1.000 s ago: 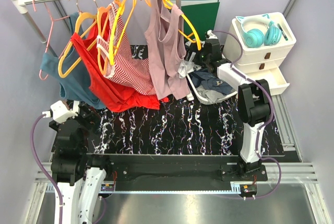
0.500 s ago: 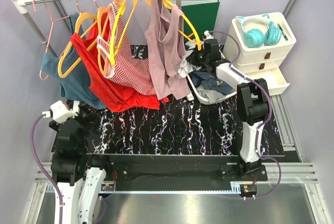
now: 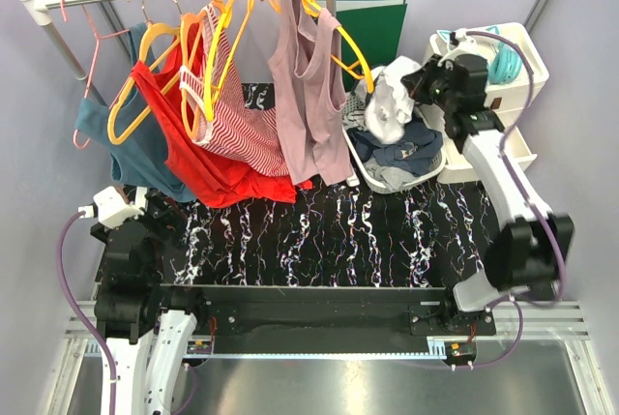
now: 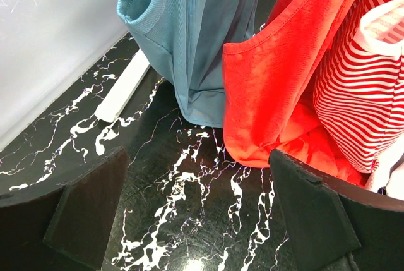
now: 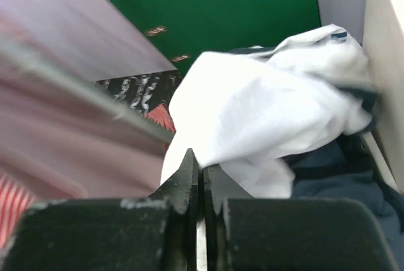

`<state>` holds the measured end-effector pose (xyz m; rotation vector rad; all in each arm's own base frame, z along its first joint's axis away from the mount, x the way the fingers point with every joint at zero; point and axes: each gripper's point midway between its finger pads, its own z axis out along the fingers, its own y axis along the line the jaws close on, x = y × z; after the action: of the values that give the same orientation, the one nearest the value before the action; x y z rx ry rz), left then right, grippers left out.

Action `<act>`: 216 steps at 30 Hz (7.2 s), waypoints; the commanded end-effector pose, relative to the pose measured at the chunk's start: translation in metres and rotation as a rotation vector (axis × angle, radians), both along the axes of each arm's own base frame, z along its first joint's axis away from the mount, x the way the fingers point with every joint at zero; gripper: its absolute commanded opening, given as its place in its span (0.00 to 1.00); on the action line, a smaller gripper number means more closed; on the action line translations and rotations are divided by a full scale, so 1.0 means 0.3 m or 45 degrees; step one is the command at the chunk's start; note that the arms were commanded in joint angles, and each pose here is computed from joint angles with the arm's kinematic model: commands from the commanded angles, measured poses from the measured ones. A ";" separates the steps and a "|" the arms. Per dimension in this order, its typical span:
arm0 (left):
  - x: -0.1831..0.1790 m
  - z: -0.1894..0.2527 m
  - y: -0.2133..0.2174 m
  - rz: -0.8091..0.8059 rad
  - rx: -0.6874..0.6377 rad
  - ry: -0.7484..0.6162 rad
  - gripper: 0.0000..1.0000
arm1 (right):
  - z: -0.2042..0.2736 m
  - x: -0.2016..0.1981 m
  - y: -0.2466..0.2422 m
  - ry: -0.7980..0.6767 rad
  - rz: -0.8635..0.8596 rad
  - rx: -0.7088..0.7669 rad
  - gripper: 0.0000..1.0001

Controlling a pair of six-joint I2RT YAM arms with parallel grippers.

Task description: Place the tank top on the hanger

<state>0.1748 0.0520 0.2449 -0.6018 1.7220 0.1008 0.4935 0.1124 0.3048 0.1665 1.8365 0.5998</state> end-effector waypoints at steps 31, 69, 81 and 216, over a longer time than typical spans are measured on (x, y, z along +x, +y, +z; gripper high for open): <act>0.132 -0.037 -0.179 -0.395 -0.023 0.093 0.89 | 0.645 -1.030 0.695 -0.508 0.829 -0.027 0.00; 0.083 -0.348 -0.578 -0.702 -0.231 0.475 0.90 | -0.041 -0.810 0.147 0.230 -0.173 -0.288 0.53; 0.028 -0.479 -0.814 -1.096 -0.515 0.454 0.89 | -0.182 -0.890 0.516 0.323 0.650 -0.369 0.81; 0.245 0.827 -0.602 -0.759 -0.001 -0.399 0.00 | 0.633 -0.704 0.073 -0.319 -0.146 -0.478 0.00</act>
<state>0.2322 -0.1451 0.5205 -0.0569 1.4603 -0.5952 0.2793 0.1592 0.4956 -0.0620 1.6557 0.3306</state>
